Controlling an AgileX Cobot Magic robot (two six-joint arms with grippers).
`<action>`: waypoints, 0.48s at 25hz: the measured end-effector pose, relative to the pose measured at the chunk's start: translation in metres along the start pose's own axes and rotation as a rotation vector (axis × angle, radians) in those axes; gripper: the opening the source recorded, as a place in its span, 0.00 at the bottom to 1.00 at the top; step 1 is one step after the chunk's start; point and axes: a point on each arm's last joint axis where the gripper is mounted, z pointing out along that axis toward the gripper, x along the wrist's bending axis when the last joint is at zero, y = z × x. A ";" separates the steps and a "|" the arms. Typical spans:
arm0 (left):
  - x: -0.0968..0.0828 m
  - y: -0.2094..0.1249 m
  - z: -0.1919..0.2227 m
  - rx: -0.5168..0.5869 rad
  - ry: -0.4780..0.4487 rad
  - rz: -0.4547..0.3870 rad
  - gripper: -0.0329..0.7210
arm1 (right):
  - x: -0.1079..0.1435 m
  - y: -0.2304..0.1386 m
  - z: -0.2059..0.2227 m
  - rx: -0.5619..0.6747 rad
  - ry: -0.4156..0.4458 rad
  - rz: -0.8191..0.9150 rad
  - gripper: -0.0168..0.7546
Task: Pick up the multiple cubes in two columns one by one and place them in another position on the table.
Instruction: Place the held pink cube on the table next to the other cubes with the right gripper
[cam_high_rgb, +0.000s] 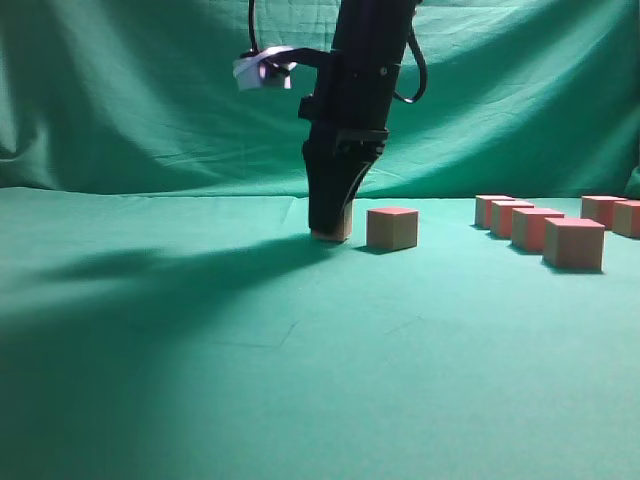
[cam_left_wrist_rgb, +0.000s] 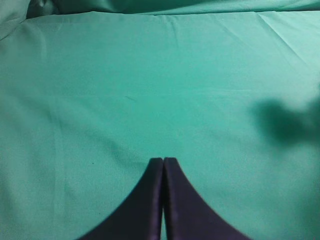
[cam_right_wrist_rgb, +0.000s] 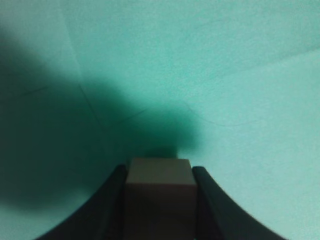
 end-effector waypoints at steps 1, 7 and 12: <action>0.000 0.000 0.000 0.000 0.000 0.000 0.04 | 0.000 0.000 0.001 0.003 0.003 0.000 0.37; 0.000 0.000 0.000 0.000 0.000 0.000 0.04 | 0.000 -0.001 0.004 0.004 0.008 0.000 0.37; 0.000 0.000 0.000 0.000 0.000 0.000 0.04 | 0.000 -0.001 0.004 0.007 0.006 -0.002 0.37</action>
